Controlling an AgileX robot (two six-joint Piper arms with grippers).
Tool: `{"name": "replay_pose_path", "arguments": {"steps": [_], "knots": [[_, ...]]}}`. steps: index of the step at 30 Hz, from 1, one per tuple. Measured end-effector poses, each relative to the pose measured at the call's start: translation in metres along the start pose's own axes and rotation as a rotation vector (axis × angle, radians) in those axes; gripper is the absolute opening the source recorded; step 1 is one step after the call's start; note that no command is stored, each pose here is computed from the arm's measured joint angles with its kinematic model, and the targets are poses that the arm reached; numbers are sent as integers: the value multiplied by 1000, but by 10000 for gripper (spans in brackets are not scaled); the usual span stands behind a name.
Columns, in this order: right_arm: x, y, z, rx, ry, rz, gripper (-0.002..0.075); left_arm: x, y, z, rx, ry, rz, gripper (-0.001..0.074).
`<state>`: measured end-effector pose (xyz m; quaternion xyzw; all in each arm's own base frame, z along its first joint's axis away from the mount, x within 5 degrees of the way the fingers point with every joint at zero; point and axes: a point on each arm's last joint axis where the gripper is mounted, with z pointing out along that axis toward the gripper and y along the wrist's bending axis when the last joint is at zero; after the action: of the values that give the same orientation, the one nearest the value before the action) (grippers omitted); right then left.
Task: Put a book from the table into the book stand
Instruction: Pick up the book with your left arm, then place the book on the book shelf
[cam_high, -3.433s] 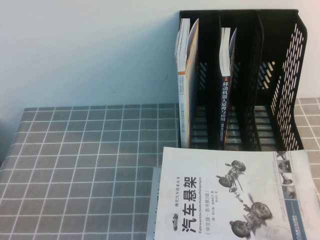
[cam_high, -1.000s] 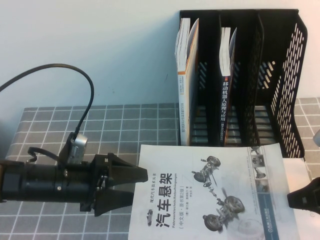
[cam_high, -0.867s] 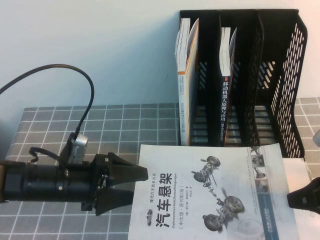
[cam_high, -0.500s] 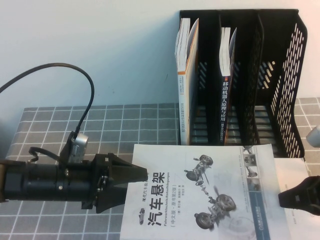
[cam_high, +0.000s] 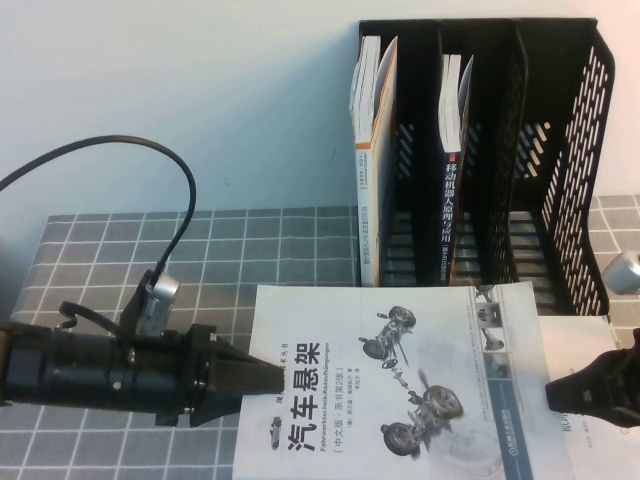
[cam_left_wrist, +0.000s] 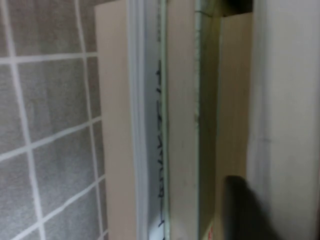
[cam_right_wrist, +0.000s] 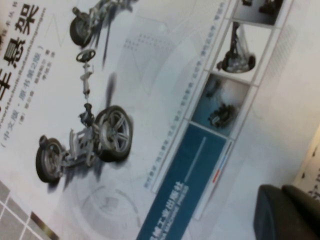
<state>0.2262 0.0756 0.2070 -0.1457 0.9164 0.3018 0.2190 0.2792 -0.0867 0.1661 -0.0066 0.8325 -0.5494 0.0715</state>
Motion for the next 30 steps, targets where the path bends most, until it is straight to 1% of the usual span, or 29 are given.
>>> {"name": "replay_pose_path", "arguments": {"steps": [3,7,9,11,13,16,18,22,27,30], "knots": [[0,1,-1,1,-4,-20,-3,0,0,-1,6,0,1,128],[-1,8,-14,21,-40,-85,-3,-2,-3,-2,8,6,9,121],[-3,15,-26,48,-68,-131,-3,-5,-10,-5,2,5,20,121],[-6,22,-40,84,-90,-174,-3,-9,-24,-11,-6,-4,54,121],[-9,29,-58,142,-112,-225,-3,-12,-43,-19,-18,-20,94,120],[-10,38,-84,236,-142,-276,-3,-17,-78,-35,-39,-54,169,120],[-10,44,-100,304,-166,-299,-3,-21,-106,-48,-43,-86,226,120],[-7,51,-122,393,-218,-319,-3,-26,-158,-65,-69,-130,333,120],[-1,57,-138,447,-264,-317,-3,-24,-216,-57,-135,-100,471,120],[1,57,-144,490,-278,-307,-3,-20,-252,-45,-134,-107,549,120]]}}
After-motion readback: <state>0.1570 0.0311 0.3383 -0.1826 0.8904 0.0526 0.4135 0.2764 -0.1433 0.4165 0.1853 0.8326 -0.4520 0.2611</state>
